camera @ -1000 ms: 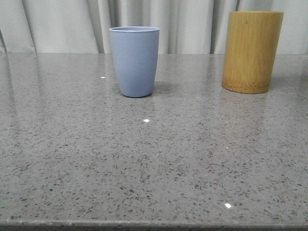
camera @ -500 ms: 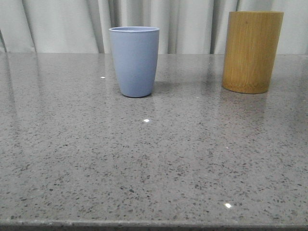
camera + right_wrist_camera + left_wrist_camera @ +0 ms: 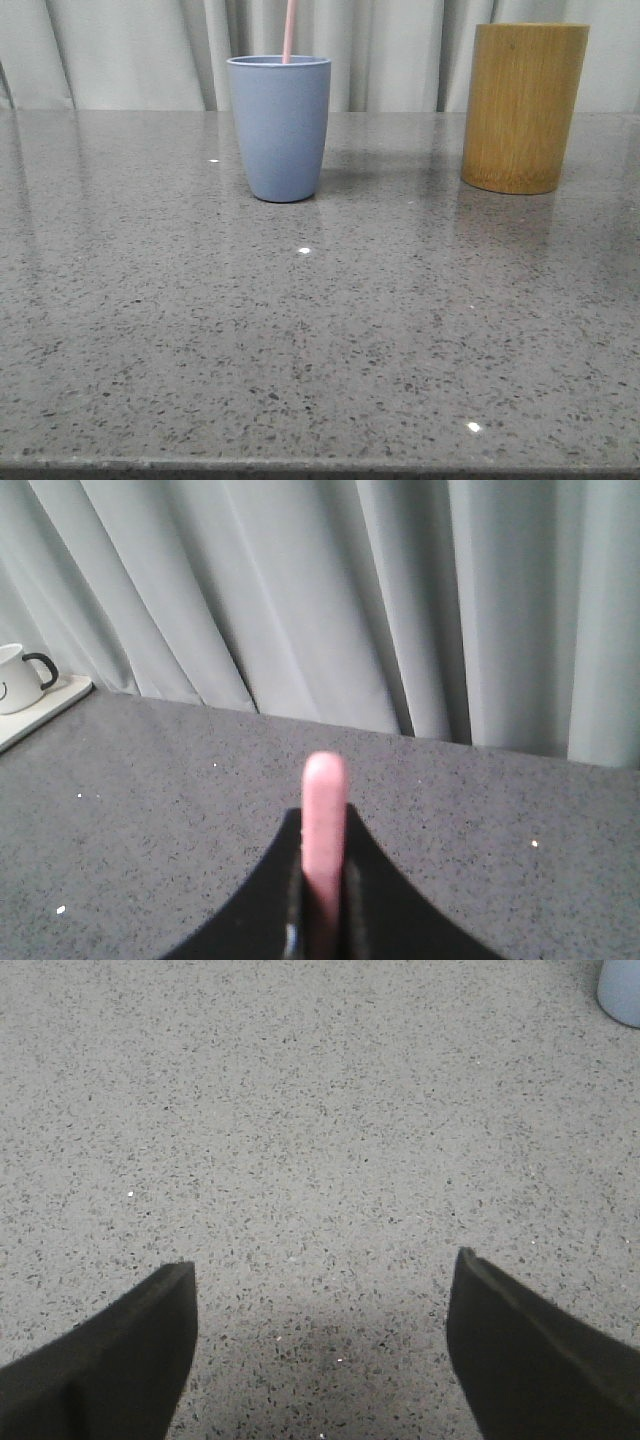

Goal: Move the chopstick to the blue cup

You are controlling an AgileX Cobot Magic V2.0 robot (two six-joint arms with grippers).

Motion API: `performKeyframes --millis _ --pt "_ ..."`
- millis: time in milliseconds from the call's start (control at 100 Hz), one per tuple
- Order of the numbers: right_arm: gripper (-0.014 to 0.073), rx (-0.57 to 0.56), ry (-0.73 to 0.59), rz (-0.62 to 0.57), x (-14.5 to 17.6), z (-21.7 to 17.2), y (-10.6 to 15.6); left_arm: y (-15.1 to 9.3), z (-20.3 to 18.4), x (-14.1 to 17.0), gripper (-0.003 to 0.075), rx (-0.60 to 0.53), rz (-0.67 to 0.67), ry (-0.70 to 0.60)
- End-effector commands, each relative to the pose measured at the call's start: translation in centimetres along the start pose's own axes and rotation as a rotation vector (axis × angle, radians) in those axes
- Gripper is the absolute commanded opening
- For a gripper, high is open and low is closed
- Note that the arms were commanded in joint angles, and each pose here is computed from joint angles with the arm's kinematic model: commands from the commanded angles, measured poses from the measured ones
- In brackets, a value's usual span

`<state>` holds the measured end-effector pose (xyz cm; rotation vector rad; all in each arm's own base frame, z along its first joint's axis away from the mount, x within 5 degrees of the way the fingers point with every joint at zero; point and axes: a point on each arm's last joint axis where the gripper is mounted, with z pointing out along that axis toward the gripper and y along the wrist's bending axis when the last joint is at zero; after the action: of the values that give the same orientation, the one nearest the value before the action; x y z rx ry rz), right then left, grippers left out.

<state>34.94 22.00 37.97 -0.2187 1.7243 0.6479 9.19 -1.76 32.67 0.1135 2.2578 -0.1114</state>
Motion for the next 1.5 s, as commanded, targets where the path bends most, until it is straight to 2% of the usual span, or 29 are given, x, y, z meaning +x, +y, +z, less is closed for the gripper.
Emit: performKeyframes --millis 0,180,270,460,580,720,870,1060,1260,1490 --pt "0.0090 -0.034 -0.116 -0.016 -3.2 -1.7 1.0 -0.1 -0.5 -1.2 0.0514 0.011 -0.008 -0.087" --pt "0.0398 -0.029 -0.097 -0.013 -3.0 -1.7 0.9 -0.1 -0.5 -1.2 0.0514 0.011 -0.008 -0.087" --pt "0.0462 -0.029 -0.097 -0.013 -3.0 -1.7 0.9 -0.1 -0.5 -1.2 0.0514 0.011 -0.008 -0.087" --pt "0.0456 -0.020 -0.085 -0.027 -4.2 -3.4 1.1 -0.1 -0.5 -1.2 0.0514 0.011 -0.008 -0.087" --pt "0.0456 0.008 -0.081 -0.077 -5.9 -5.7 0.7 -0.1 -0.5 -1.2 0.0514 0.011 -0.008 -0.087" --pt "0.0456 0.075 -0.061 -0.146 -7.7 -8.7 -0.5 -0.1 -0.5 -1.2 0.0514 0.011 -0.008 -0.087" --pt "0.0456 0.163 -0.036 -0.196 -8.2 -11.9 -2.2 -0.1 -0.5 -1.2 0.0514 0.011 -0.008 -0.087" --pt "0.0456 0.255 -0.002 -0.190 -6.5 -16.6 -4.2 -0.1 -0.5 -1.2 0.0514 0.011 -0.008 -0.087" --pt "0.0456 0.354 0.065 -0.172 -3.0 -22.1 -5.7 -0.1 -0.5 -1.2 0.0514 0.011 -0.008 -0.087" --pt "0.0456 0.440 0.172 -0.152 1.4 -27.8 -6.1 -0.1 -0.5 -1.2 0.0514 0.011 -0.008 -0.087"
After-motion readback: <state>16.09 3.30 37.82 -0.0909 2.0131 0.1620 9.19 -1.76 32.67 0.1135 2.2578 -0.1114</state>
